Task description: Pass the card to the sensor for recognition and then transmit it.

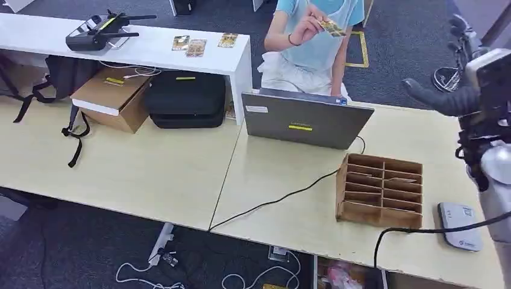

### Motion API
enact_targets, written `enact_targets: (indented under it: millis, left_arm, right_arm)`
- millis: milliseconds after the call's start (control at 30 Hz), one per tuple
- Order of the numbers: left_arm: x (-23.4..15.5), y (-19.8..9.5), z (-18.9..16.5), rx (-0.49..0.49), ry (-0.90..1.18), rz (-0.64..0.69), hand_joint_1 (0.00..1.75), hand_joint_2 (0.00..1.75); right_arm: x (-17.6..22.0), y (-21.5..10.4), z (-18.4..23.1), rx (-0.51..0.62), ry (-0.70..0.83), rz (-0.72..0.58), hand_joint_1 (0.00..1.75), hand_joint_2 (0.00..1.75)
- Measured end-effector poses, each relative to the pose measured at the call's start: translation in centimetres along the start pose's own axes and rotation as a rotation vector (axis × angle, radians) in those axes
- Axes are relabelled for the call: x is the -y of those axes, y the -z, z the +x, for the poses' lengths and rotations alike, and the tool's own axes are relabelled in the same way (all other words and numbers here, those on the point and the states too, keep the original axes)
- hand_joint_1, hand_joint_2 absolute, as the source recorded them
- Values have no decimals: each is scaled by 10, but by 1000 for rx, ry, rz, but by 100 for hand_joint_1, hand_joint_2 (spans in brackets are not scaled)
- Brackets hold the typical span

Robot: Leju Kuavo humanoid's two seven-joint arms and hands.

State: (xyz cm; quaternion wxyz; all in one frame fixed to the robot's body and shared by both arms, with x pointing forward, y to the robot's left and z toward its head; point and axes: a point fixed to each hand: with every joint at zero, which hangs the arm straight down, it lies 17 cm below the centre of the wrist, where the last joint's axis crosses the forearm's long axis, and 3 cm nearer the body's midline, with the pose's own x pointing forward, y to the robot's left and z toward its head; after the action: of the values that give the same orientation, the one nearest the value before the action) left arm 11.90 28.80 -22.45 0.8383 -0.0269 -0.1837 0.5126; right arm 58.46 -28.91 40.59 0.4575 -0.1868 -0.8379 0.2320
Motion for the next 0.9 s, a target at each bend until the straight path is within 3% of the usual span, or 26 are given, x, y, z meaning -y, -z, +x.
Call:
enact_targets:
  millis: [133, 300, 467, 600, 900]
  left_arm:
    - [1, 2, 2, 2, -11, 18, 0, 175]
    - [22, 9, 3, -21, -40, 3, 0, 175]
    - [59, 23, 16, -53, -101, -54, 0, 175]
    - [86, 39, 33, -140, -95, -98, 0, 175]
    - [95, 46, 35, -189, -72, -68, 0, 175]
  right_arm:
    - [15, 12, 21, 100, -362, -135, 0, 175]
    - [6, 24, 39, 180, -600, -158, 0, 175]
    - [-13, 45, 57, 251, -734, -145, 0, 175]
    - [-33, 63, 64, 259, -783, -123, 0, 175]
    - [-60, 79, 44, 186, -865, -58, 0, 175]
